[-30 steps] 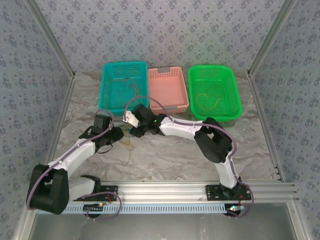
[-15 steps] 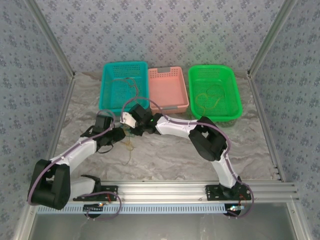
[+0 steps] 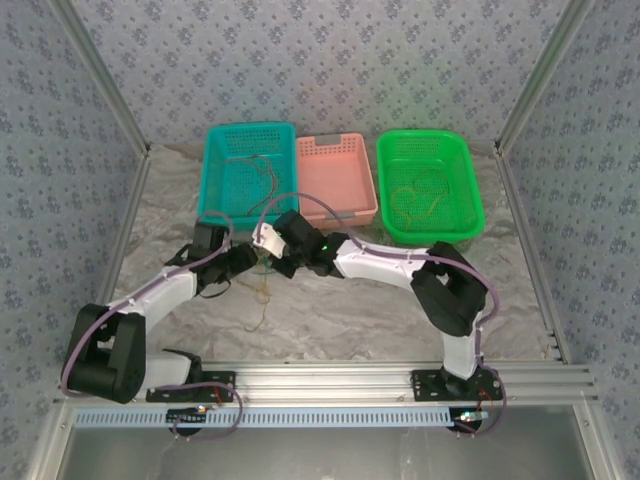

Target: Untangle the cables

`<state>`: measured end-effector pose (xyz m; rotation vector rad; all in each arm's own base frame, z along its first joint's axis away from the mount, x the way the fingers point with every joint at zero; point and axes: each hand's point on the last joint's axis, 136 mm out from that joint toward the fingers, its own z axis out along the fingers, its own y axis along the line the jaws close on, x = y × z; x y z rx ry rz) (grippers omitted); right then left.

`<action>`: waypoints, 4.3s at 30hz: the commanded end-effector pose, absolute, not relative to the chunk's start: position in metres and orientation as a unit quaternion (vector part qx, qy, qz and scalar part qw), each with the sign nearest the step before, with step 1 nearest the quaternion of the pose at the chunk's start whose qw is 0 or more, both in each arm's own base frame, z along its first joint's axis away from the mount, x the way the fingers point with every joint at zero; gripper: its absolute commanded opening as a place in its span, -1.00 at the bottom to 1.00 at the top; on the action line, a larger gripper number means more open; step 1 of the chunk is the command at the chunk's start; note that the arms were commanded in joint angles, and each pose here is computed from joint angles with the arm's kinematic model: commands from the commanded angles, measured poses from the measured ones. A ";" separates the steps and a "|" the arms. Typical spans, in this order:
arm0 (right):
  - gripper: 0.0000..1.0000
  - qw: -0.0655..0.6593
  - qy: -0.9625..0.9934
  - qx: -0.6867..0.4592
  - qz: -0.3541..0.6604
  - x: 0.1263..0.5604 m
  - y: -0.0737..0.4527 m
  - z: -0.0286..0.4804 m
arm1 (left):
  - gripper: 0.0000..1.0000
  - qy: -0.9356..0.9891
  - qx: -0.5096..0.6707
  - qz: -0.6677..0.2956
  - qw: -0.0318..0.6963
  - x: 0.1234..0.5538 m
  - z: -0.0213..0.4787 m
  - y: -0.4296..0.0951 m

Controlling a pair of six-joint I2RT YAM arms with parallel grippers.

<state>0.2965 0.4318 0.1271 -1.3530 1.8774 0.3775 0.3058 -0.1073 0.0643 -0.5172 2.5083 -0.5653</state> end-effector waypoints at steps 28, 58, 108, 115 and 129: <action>-1.00 0.535 0.714 -0.351 0.283 0.273 0.354 0.305 | -1.00 0.933 -0.205 -0.173 0.238 0.329 0.022 -0.134; -1.00 0.714 0.635 -0.107 0.274 0.273 0.154 0.545 | -1.00 0.941 -0.194 -0.100 0.259 0.328 0.045 -0.095; -1.00 0.761 0.603 -0.049 0.235 0.215 0.085 0.614 | -0.18 0.945 -0.210 -0.090 0.234 0.343 0.065 -0.049; -1.00 0.741 0.628 -0.044 0.234 0.225 0.088 0.592 | -0.15 0.934 -0.215 -0.115 0.261 0.341 0.092 -0.052; -1.00 0.686 0.710 0.006 0.159 0.241 0.065 0.513 | -0.91 0.925 -0.208 -0.147 0.280 0.335 0.132 -0.060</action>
